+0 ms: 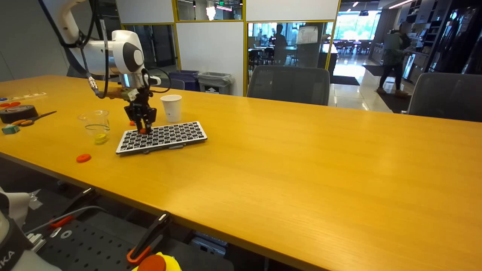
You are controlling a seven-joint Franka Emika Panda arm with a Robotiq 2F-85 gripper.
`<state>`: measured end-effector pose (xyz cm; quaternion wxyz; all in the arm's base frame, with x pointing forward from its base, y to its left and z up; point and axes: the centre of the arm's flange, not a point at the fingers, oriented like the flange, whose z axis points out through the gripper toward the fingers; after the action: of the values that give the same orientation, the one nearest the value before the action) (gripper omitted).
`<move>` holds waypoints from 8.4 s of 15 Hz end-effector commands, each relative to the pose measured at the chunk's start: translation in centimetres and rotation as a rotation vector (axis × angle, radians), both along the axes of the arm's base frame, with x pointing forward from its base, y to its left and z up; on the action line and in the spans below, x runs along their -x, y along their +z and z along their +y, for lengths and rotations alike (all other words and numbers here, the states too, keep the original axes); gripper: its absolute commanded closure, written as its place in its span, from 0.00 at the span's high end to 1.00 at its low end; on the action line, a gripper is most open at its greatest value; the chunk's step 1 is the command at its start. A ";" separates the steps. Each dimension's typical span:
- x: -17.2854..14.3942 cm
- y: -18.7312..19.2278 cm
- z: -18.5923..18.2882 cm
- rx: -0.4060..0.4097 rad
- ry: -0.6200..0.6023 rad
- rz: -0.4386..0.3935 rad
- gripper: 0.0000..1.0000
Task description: Put the yellow rings in the clear cup and the orange rings in the white cups
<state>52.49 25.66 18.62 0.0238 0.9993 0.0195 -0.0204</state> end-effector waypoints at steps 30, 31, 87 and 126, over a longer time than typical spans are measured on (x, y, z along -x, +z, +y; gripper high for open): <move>-17.5 11.7 -0.9 -0.043 0.007 0.017 0.23; -17.7 11.6 -0.9 -0.045 0.006 0.021 0.23; -6.2 -0.6 11.9 -0.053 0.122 -0.006 1.00; -13.1 13.4 3.9 0.049 0.006 -0.098 0.23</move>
<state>63.70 30.47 31.71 0.0381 0.9981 0.0347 0.0346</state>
